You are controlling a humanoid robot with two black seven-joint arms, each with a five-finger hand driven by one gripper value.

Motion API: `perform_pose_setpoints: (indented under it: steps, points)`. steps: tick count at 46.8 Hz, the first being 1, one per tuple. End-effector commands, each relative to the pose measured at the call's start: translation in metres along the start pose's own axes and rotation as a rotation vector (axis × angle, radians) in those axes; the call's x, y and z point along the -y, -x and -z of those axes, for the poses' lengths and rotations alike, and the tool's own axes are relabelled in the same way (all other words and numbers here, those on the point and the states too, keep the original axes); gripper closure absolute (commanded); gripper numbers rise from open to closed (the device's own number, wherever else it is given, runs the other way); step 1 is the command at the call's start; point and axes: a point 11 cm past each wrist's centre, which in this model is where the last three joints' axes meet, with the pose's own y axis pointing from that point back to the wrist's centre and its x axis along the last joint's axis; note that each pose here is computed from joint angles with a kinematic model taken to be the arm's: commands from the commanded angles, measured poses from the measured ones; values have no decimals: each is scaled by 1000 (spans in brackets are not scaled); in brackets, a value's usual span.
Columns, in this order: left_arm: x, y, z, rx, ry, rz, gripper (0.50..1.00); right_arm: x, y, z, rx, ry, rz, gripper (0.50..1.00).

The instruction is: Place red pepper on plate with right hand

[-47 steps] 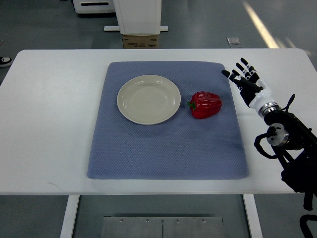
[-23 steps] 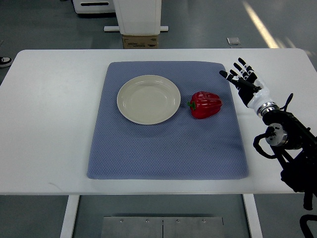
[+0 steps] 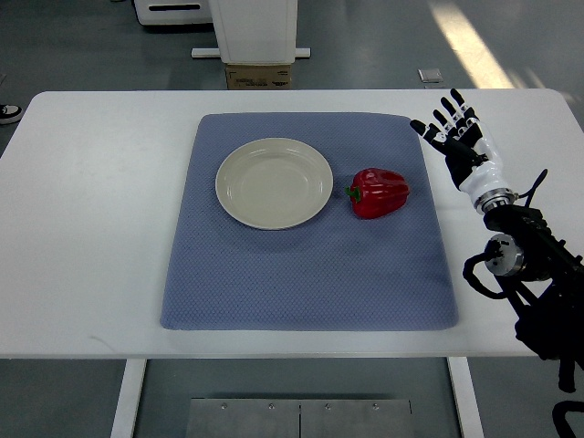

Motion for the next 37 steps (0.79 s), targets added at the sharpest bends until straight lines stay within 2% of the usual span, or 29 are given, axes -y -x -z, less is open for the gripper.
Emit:
perform_pose_setpoints:
  steps: [1, 37]
  points:
    - [0, 0, 0, 0, 0, 0, 500, 0, 2, -2, -13, 11, 10, 500]
    - [0, 0, 0, 0, 0, 0, 500, 5, 13, -2, -64, 29, 44, 500]
